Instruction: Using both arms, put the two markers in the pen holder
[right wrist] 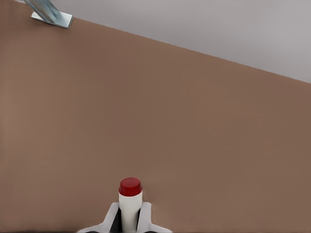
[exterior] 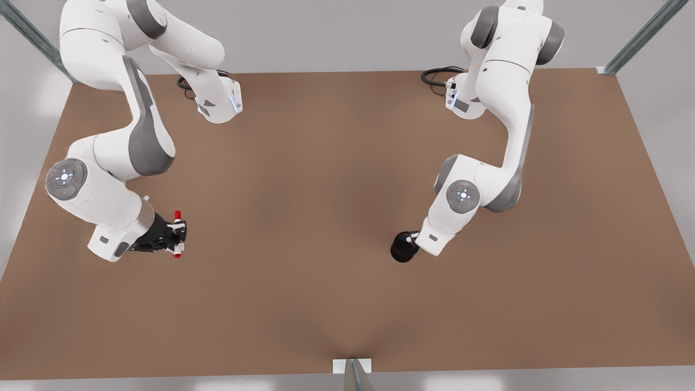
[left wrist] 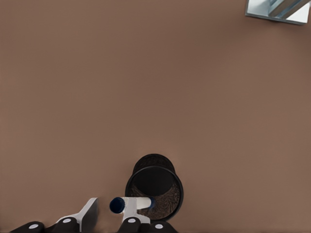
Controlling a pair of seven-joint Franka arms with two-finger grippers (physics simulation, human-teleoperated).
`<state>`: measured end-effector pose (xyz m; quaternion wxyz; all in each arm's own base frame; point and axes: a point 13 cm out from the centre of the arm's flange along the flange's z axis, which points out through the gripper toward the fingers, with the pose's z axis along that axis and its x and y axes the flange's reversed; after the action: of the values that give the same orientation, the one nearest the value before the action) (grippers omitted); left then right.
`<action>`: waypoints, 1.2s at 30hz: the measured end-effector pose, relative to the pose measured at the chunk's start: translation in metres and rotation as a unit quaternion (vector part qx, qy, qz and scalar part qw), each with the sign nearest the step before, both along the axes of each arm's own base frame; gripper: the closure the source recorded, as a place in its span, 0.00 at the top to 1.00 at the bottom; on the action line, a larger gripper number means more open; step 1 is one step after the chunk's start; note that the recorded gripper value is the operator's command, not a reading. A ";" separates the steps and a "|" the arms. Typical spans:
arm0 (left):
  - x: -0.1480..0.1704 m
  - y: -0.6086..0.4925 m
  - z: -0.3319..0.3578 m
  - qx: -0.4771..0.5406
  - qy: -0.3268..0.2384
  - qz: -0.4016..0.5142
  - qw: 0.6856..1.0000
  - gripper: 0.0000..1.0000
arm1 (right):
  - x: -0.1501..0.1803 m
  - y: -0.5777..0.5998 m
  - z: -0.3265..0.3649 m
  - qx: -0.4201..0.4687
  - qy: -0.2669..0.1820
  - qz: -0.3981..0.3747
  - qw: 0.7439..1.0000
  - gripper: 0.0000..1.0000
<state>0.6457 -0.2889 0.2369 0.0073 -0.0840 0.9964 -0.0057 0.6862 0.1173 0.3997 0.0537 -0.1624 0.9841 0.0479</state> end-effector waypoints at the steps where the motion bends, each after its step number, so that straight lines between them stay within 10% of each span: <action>1: 0.000 -0.001 0.000 -0.002 0.000 0.003 1.000 1.00 | -0.005 0.023 0.008 0.005 -0.001 0.008 1.000 0.25; 7: 0.037 0.126 0.062 -0.011 -0.003 0.082 0.997 1.00 | -0.034 0.161 0.011 0.029 -0.003 0.036 0.999 0.25; 13: -0.017 0.213 0.224 -0.011 -0.018 0.064 0.998 1.00 | -0.024 0.282 0.006 0.097 -0.086 0.041 0.991 0.25; 21: -0.046 0.202 0.201 0.001 0.055 -0.019 0.998 1.00 | 0.003 0.459 0.007 0.168 -0.248 0.056 0.952 0.25; 36: -0.052 0.211 0.180 0.000 0.091 -0.083 0.992 1.00 | -0.001 0.540 -0.051 0.253 -0.331 0.042 0.908 0.26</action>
<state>0.5935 -0.0781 0.4173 -0.0834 -0.0011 0.9965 0.0011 0.6850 0.6575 0.3484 0.4138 -0.1912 0.8568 0.2412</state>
